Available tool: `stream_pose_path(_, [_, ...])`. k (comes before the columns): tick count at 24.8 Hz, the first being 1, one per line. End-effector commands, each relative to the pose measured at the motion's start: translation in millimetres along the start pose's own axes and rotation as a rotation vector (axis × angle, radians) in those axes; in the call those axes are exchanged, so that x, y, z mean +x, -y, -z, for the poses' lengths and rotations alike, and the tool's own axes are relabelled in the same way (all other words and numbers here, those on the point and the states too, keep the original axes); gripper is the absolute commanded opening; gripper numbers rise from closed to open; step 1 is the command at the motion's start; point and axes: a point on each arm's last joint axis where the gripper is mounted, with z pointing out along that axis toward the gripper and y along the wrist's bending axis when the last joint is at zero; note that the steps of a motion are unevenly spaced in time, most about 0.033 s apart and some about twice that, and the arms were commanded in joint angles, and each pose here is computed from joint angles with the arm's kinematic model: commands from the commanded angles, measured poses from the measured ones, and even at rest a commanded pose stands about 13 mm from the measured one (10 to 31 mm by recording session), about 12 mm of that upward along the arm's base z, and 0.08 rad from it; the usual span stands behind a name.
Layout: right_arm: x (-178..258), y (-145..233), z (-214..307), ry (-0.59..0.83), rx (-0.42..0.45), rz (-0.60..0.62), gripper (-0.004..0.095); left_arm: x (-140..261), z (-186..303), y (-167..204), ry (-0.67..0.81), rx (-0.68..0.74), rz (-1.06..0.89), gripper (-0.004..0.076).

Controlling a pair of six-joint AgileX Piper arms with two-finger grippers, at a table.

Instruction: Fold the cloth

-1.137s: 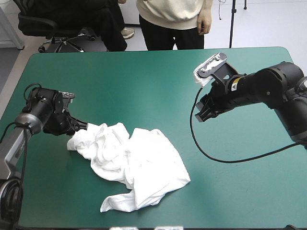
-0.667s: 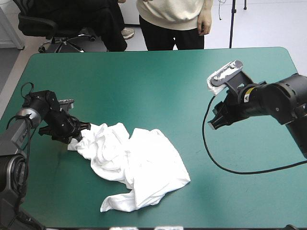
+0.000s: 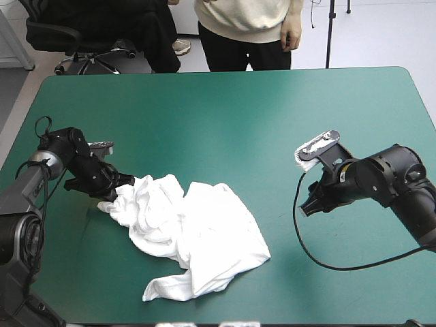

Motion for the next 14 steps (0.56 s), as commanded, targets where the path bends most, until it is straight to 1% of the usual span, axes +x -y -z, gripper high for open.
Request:
stream_pose_path(1, [-2,-4,17,0.085,-0.049,-0.009,0.0455,-6,5,7,0.070,0.027,0.006,-0.0015])
stream_pose_path(2, [-4,-13,17,0.101,-0.151,-0.007,0.0458,-7,5,7,0.079,0.025,0.005,-0.0015])
stream_pose_path(4, [-8,-24,5,0.117,-0.278,0.007,0.0493,-8,5,8,0.091,0.041,-0.006,-0.0015])
stream_pose_path(6, [-10,-28,-9,0.092,-0.304,0.017,0.0528,-8,5,8,0.091,0.040,-0.006,-0.0015])
stream_pose_path(7, [-9,-31,-19,0.058,-0.314,0.024,0.0545,-8,5,8,0.091,0.040,-0.006,-0.0015])
stream_pose_path(8, [-9,-35,-26,0.036,-0.324,0.033,0.0550,-8,5,8,0.090,0.036,-0.008,-0.0015])
stream_pose_path(9, [-10,-45,-42,-0.013,-0.349,0.058,0.0550,-8,5,8,0.090,0.038,-0.007,-0.0015])
stream_pose_path(11, [-10,-61,-59,-0.055,-0.372,0.108,0.0550,-9,5,8,0.100,0.042,-0.004,-0.0015])
stream_pose_path(13, [-9,-76,-72,-0.101,-0.378,0.156,0.0550,-9,5,8,0.100,0.042,-0.004,-0.0015])
stream_pose_path(14, [-9,-84,-77,-0.124,-0.366,0.177,0.0550,-9,5,8,0.100,0.042,-0.004,-0.0015])
